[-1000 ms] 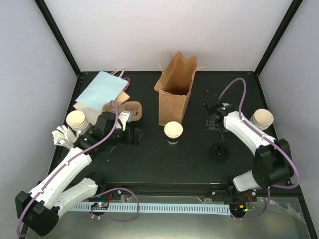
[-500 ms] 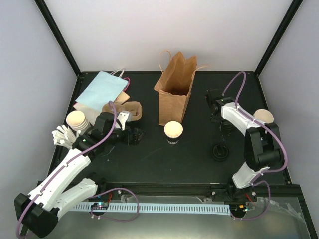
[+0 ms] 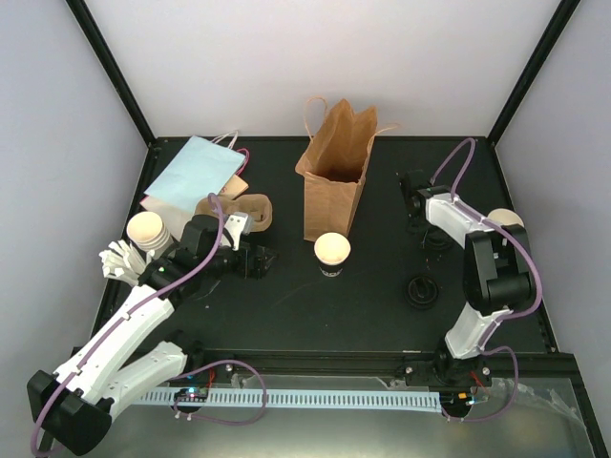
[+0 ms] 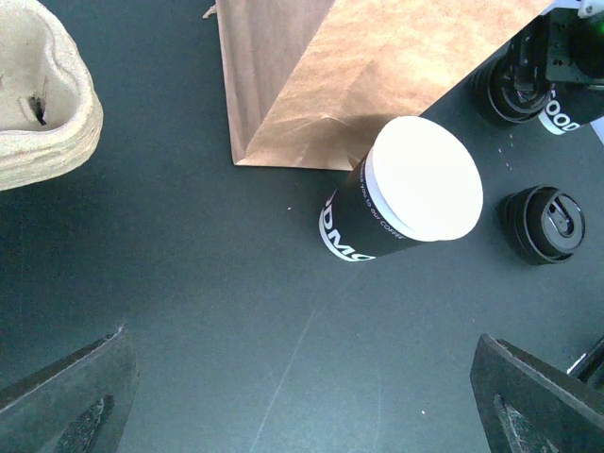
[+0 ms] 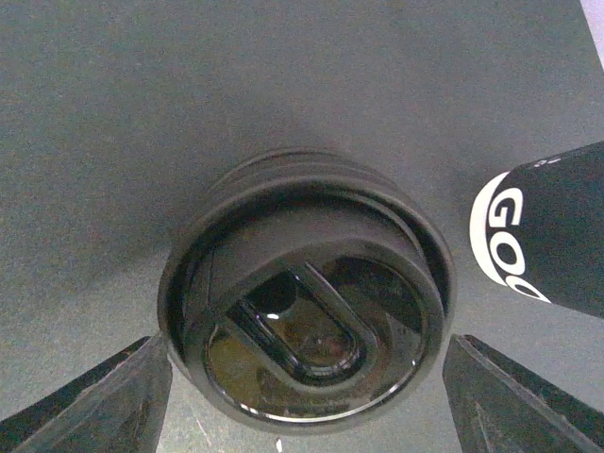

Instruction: Pack the takeout coffee

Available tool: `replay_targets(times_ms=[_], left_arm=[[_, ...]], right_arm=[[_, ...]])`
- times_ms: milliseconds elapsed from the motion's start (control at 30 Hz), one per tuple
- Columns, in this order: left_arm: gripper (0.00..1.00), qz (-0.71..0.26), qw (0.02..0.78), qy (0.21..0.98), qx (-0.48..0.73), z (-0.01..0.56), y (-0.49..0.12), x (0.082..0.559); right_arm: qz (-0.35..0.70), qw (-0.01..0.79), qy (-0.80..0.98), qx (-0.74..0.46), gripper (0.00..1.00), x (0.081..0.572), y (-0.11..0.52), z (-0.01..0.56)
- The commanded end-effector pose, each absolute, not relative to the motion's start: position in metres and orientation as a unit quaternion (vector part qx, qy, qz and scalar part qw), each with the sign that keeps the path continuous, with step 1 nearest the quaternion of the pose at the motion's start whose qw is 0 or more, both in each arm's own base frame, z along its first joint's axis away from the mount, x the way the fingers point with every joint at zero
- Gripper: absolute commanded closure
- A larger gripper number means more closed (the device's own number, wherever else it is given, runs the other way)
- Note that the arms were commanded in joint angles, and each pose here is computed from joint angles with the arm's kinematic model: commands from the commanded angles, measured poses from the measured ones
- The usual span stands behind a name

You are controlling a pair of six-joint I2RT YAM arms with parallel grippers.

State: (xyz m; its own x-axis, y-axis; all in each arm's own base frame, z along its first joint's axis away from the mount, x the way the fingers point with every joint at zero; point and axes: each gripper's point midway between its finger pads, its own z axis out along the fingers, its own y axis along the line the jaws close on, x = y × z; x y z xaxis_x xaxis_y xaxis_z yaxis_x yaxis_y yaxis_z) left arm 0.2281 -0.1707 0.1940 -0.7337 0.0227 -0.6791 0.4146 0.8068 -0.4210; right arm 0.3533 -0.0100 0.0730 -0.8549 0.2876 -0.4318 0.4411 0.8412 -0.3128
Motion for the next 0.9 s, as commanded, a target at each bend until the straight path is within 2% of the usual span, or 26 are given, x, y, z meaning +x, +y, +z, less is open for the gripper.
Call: replay_targets(times_ms=[0, 467, 867], left_arm=[[0.01, -0.291, 0.353, 0.88, 0.131, 0.198, -0.172, 0.228], [0.01, -0.29, 0.353, 0.88, 0.13, 0.198, -0.172, 0.228], [0.01, -0.29, 0.351, 0.881, 0.13, 0.197, -0.172, 0.227]], right_arm=[[-0.2, 0.199, 0.937, 0.204, 0.19, 0.367, -0.015, 0.072], [-0.196, 0.193, 0.939, 0.208, 0.19, 0.369, -0.019, 0.065], [-0.195, 0.192, 0.939, 0.21, 0.24, 0.37, -0.02, 0.064]])
